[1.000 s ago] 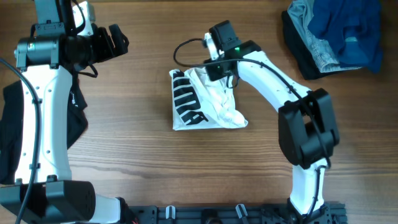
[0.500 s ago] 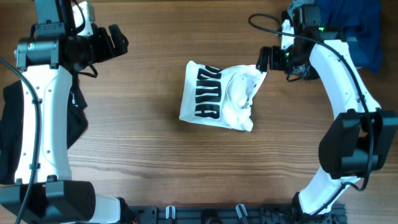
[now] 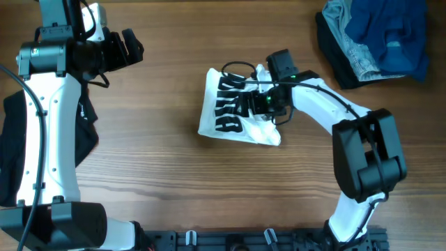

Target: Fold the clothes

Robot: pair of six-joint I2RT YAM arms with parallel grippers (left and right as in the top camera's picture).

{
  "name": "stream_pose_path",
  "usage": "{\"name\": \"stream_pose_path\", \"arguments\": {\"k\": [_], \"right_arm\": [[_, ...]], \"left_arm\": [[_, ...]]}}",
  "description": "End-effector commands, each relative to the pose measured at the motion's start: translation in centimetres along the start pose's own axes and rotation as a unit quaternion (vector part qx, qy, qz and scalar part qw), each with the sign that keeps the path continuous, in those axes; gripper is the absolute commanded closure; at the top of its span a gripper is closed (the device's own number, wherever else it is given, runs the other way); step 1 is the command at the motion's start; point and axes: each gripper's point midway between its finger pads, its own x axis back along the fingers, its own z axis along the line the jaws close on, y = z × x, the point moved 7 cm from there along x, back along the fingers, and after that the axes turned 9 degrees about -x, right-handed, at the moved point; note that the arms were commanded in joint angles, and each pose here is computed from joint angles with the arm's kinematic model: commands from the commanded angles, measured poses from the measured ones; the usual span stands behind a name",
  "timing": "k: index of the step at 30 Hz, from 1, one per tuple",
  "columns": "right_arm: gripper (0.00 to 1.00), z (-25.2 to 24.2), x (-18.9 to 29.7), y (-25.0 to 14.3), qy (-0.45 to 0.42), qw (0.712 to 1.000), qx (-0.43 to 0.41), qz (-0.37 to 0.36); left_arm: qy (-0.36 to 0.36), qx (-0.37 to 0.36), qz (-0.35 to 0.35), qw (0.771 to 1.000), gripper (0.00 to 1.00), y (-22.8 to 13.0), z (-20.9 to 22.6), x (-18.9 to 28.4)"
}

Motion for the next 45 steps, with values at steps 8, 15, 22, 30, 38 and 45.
{"name": "stream_pose_path", "arguments": {"k": [8,15,22,30,38,45], "right_arm": [[0.96,-1.7,2.1,3.0,0.098,0.994,-0.045,-0.012],[0.96,0.7,19.8,7.0,0.257,0.940,-0.035,-0.220],[0.96,-6.6,32.0,9.4,0.205,0.854,-0.118,-0.463],[0.96,-14.6,33.2,13.7,0.084,0.745,-0.221,-0.624],[0.96,-25.4,26.3,15.6,0.073,0.745,-0.262,-0.609],[0.00,-25.0,26.3,12.3,0.039,0.828,-0.225,-0.512]], "left_arm": [[0.001,-0.006,0.005,1.000,0.00,-0.1,0.2,-0.3],[0.001,-0.006,0.005,1.000,0.00,-0.1,0.2,-0.3],[0.001,-0.006,0.005,1.000,0.00,-0.1,0.2,-0.3],[0.001,-0.005,0.007,1.000,0.00,-0.1,0.2,-0.5],[0.003,0.001,0.036,0.999,0.00,-0.3,0.8,-2.9],[0.004,0.005,0.049,0.999,0.00,-0.4,1.1,-4.0]]}}
